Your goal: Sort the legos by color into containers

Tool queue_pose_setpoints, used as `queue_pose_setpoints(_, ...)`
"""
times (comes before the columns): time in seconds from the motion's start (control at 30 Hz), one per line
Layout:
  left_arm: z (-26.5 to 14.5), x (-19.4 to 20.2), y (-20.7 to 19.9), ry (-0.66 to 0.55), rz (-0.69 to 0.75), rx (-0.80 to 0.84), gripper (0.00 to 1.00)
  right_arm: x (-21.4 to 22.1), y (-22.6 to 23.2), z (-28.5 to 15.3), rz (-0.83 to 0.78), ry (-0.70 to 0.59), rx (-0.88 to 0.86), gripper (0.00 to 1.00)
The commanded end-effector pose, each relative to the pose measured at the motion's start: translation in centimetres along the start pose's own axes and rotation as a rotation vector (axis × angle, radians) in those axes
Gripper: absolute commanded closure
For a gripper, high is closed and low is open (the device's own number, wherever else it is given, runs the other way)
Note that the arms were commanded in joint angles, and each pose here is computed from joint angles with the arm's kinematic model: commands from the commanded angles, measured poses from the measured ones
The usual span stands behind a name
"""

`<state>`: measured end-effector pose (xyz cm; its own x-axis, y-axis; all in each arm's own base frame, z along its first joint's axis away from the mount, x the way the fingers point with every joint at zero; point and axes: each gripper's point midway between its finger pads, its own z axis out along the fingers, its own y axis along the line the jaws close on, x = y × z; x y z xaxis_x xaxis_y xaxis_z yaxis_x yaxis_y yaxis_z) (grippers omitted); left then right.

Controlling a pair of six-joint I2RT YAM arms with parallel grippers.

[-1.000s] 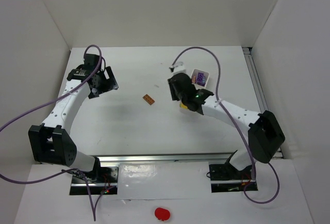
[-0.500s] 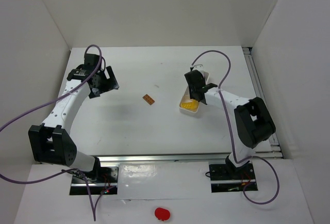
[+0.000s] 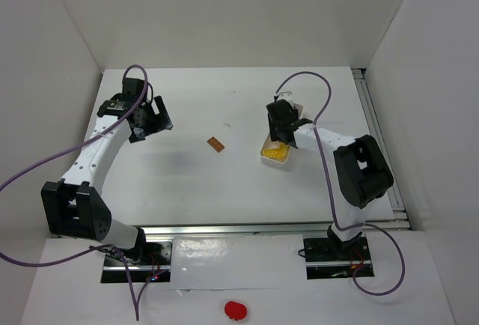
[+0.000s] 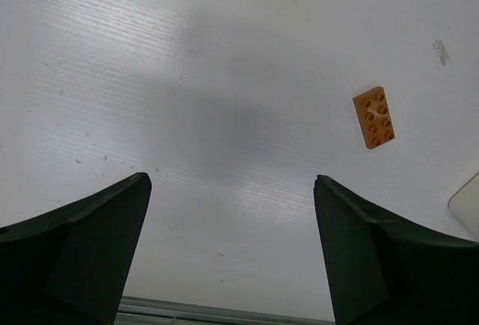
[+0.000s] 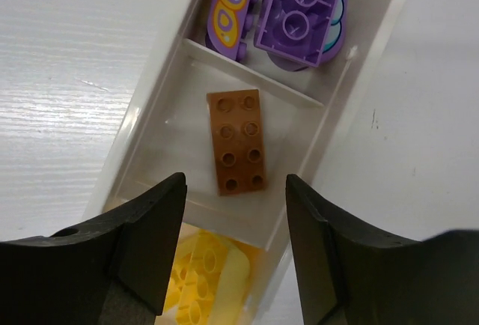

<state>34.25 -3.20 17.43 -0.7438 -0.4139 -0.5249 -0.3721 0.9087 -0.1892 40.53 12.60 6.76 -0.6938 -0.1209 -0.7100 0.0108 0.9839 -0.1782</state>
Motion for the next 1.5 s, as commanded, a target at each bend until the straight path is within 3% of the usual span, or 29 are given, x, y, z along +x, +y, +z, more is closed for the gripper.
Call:
queue_pose_setpoints(0.0, -0.3, -0.6, -0.1, -0.021, 0.011, 0.013, 0.0, -3.7, 0.6, -1.1, 0.045, -0.091, -0.025, 0.36)
queue_pose_setpoints(0.17, -0.3, -0.6, -0.1, -0.021, 0.011, 0.013, 0.0, -6.2, 0.7, -4.7, 0.062, -0.176, -0.048, 0.35)
queue_pose_setpoints(0.23, -0.3, -0.6, -0.3, -0.017, 0.011, 0.021, 0.0, -7.3, 1.6, -5.9, 0.07, -0.203, -0.099, 0.39)
queue_pose_setpoints(0.37, -0.3, -0.7, -0.1, -0.022, 0.011, 0.01, 0.0, -7.8, 7.3, -7.6, 0.001, -0.197, -0.323, 0.4)
queue_pose_setpoints(0.47, -0.6, -0.9, 0.0, -0.036, 0.009, 0.007, 0.0, -6.1, 14.2, -8.4, -0.119, -0.15, -0.493, 0.29)
queue_pose_setpoints(0.63, -1.1, -0.9, 0.6, -0.045, 0.001, -0.004, 0.0, -2.6, 20.5, -6.3, -0.261, -0.076, -0.551, 0.19)
queue_pose_setpoints(1.03, -1.1, -1.0, 1.5, -0.053, -0.005, -0.024, 0.0, 0.3, 26.5, -2.5, -0.328, -0.046, -0.576, 0.21)
queue_pose_setpoints(1.17, -1.1, -1.0, 1.5, -0.053, 0.005, -0.024, 0.0, 0.9, 27.0, -1.2, -0.331, -0.042, -0.561, 0.3)
queue_pose_setpoints(1.3, -1.4, -0.9, 1.6, -0.053, 0.005, -0.024, 0.0, -0.1, 26.9, -1.7, -0.314, -0.057, -0.551, 0.58)
queue_pose_setpoints(1.33, -1.4, -0.9, 1.6, -0.053, 0.005, -0.024, 0.0, 0.0, 26.8, -2.1, -0.319, -0.063, -0.541, 0.7)
queue_pose_setpoints(1.47, -1.4, -1.1, 1.9, -0.055, -0.003, -0.029, 0.0, -3.3, 24.7, -4.6, -0.275, -0.131, -0.487, 0.77)
